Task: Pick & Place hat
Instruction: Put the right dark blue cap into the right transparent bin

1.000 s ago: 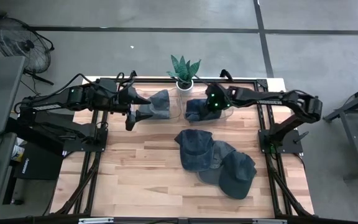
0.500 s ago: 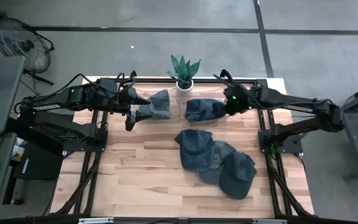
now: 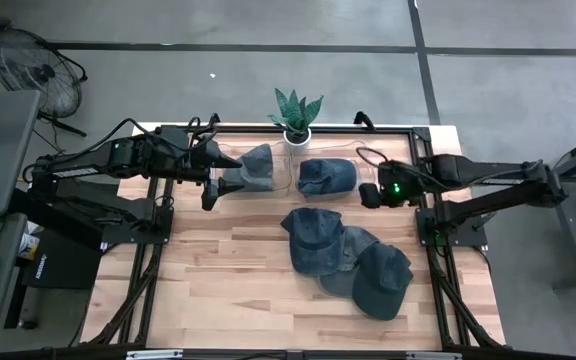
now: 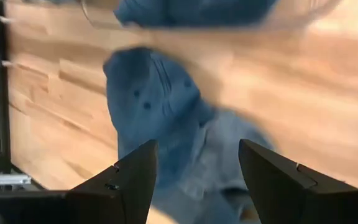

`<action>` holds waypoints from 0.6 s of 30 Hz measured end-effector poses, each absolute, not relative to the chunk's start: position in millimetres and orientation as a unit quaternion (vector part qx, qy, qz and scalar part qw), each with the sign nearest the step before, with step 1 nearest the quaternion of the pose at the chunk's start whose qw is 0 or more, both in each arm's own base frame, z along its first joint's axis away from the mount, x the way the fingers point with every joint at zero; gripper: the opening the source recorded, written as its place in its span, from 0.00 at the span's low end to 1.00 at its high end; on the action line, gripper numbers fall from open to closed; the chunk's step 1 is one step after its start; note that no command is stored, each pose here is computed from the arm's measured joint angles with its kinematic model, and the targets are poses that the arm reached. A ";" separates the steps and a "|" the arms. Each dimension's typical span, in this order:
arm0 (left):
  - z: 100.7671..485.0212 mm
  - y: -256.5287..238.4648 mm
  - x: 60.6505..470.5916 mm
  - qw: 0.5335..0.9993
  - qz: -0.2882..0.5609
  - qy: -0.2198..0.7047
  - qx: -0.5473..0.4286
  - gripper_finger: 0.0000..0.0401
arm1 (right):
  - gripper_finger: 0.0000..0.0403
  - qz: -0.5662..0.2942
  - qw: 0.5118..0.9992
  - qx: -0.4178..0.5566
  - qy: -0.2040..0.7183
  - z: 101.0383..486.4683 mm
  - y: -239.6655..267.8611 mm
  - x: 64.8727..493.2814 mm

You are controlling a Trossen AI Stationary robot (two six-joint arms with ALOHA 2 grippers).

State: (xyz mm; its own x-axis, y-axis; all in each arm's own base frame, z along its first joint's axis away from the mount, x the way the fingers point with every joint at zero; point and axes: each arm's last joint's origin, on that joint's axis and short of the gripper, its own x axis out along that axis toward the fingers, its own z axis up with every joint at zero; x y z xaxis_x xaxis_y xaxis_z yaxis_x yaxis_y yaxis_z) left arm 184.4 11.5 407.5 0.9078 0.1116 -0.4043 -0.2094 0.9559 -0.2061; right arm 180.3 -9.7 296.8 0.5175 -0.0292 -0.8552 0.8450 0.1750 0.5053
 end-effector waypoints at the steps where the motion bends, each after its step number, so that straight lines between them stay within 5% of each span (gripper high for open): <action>1: 407.5 11.5 184.4 0.969 0.083 0.198 -0.123 0.72 | 0.55 -0.324 0.664 0.561 0.374 296.3 -5.6 179.7; 18: 407.4 11.5 184.5 0.969 0.083 0.198 -0.125 0.72 | 0.55 -0.355 0.519 0.634 0.451 289.0 67.0 159.1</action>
